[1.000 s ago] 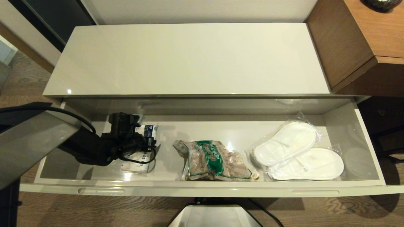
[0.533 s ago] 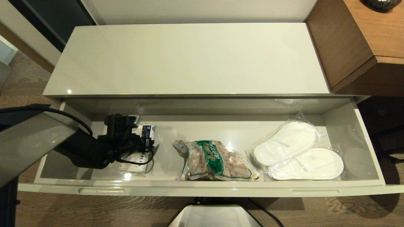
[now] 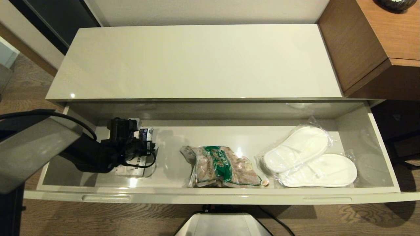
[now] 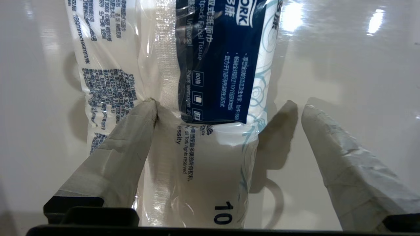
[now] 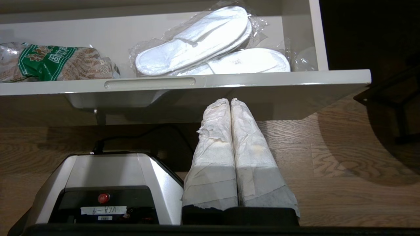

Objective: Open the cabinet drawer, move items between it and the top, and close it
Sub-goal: Take out the tissue from the drawer

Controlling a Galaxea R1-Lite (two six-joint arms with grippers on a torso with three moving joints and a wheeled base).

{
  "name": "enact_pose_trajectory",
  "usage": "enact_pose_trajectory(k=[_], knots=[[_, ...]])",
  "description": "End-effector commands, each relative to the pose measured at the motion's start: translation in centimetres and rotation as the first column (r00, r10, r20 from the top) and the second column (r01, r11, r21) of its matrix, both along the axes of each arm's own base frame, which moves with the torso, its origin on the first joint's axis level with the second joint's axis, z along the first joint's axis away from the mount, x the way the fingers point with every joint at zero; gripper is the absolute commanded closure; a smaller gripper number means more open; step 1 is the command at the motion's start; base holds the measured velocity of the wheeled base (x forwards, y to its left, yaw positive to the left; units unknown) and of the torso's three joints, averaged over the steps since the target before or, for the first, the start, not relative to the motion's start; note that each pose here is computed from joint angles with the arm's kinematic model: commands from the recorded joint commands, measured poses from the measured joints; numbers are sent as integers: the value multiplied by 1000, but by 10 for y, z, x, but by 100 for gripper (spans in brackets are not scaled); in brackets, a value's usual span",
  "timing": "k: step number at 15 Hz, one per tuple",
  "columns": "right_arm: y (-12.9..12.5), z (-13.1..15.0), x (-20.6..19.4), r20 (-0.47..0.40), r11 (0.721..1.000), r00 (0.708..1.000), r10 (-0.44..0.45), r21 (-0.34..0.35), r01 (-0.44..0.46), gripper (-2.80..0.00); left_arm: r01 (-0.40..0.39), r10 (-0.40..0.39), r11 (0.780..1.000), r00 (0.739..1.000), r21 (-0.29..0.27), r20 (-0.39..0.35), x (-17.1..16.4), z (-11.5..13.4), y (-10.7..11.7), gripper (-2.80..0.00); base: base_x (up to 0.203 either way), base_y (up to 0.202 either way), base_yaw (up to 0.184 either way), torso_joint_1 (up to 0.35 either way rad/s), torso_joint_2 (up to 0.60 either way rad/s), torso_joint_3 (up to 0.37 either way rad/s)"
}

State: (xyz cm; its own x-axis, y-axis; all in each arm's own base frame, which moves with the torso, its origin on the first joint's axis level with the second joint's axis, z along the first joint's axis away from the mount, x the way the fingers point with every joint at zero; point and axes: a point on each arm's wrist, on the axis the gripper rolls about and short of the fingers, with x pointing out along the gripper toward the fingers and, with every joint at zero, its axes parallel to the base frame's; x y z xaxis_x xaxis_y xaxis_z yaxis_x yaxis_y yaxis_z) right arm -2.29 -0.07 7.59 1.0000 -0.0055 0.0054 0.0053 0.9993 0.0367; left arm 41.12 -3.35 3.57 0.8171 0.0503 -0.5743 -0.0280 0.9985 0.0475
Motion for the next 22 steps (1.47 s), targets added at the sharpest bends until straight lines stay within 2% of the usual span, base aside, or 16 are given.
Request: enact_pose_trajectory(k=[1,4,5,8,14,17,22], knots=[[0,-1,-1,16,1000,1000,0,0,0,0,-47,48,998,999,51,-24,3,-13,-3,-280,0,0,0,0,0,0],[0,-1,-1,16,1000,1000,0,0,0,0,-39,41,998,999,57,-30,2,-16,-9,-280,0,0,0,0,0,0],[0,-1,-1,16,1000,1000,-1,0,1,0,-40,41,997,999,60,-29,2,-16,-9,0,0,0,0,0,0,0],[0,-1,-1,16,1000,1000,-1,0,1,0,-42,46,994,998,100,-31,2,-18,-13,0,0,0,0,0,0,0],[0,-1,-1,16,1000,1000,-1,0,1,0,-29,31,995,999,97,-20,-1,-12,-19,0,0,0,0,0,0,0],[0,-1,-1,16,1000,1000,-1,0,1,0,-15,13,996,1000,83,20,-6,9,-22,0,0,0,0,0,0,0],[0,-1,-1,16,1000,1000,-1,0,1,0,17,-25,998,991,64,128,-39,76,-31,0,0,0,0,0,0,0]])
